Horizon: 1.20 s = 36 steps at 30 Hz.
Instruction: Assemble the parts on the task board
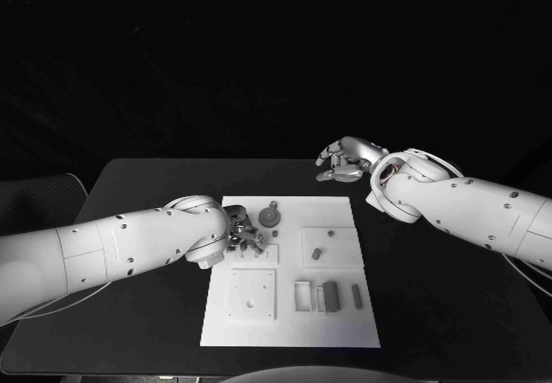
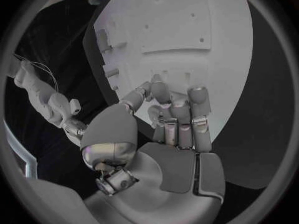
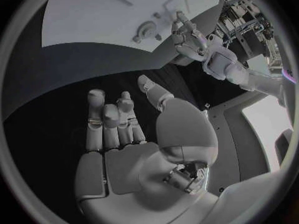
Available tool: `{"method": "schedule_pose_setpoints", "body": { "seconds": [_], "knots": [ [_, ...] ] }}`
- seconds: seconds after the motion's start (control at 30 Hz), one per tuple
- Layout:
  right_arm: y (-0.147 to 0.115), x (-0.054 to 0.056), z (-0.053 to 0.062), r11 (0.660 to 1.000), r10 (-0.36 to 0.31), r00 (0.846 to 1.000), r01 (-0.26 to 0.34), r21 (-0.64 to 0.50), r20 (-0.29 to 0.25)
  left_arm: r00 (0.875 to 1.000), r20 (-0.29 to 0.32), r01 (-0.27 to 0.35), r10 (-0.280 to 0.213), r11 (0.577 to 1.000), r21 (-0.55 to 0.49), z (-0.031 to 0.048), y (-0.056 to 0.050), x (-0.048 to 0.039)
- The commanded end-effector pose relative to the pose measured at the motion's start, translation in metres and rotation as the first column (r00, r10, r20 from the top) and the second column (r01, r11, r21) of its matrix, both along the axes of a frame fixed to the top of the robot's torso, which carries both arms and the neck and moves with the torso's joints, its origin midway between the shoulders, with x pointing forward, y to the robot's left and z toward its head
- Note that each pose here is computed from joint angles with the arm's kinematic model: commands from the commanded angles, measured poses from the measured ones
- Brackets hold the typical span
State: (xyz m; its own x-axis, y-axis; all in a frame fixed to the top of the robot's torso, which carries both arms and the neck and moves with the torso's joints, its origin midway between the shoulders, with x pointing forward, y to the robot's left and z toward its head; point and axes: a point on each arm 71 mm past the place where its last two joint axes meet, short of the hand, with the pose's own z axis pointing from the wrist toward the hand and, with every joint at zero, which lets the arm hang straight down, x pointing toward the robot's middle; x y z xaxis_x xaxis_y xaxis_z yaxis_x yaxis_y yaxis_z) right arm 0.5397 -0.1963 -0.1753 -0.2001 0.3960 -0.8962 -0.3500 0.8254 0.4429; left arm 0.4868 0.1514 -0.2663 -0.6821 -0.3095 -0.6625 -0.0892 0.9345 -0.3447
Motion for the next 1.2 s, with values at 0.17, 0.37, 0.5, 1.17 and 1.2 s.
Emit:
{"method": "schedule_pose_setpoints", "body": {
  "seconds": [0.17,0.37,0.5,1.17,1.2],
  "knots": [
    [0.000,-0.001,-0.002,1.000,0.009,1.000,-0.009,-0.004,-0.013,0.998,0.053,0.018,-0.019,1.000,0.015,0.0018,-0.001,-0.0019],
    [0.000,-0.001,-0.002,1.000,0.010,1.000,-0.010,-0.005,-0.014,0.992,0.124,0.014,-0.014,1.000,-0.004,0.0046,0.000,-0.0025],
    [-0.001,-0.001,-0.002,1.000,0.009,1.000,-0.009,-0.005,-0.014,0.987,0.159,0.017,-0.016,1.000,-0.005,0.0041,0.001,-0.0056],
    [-0.002,-0.001,-0.003,1.000,0.007,1.000,-0.007,-0.007,-0.017,0.985,0.168,0.023,-0.025,1.000,0.015,-0.0015,0.005,-0.0128],
    [-0.002,-0.001,-0.003,1.000,0.007,1.000,-0.007,-0.007,-0.017,0.986,0.163,0.024,-0.026,1.000,0.018,-0.0022,0.005,-0.0131]
  ]
}}
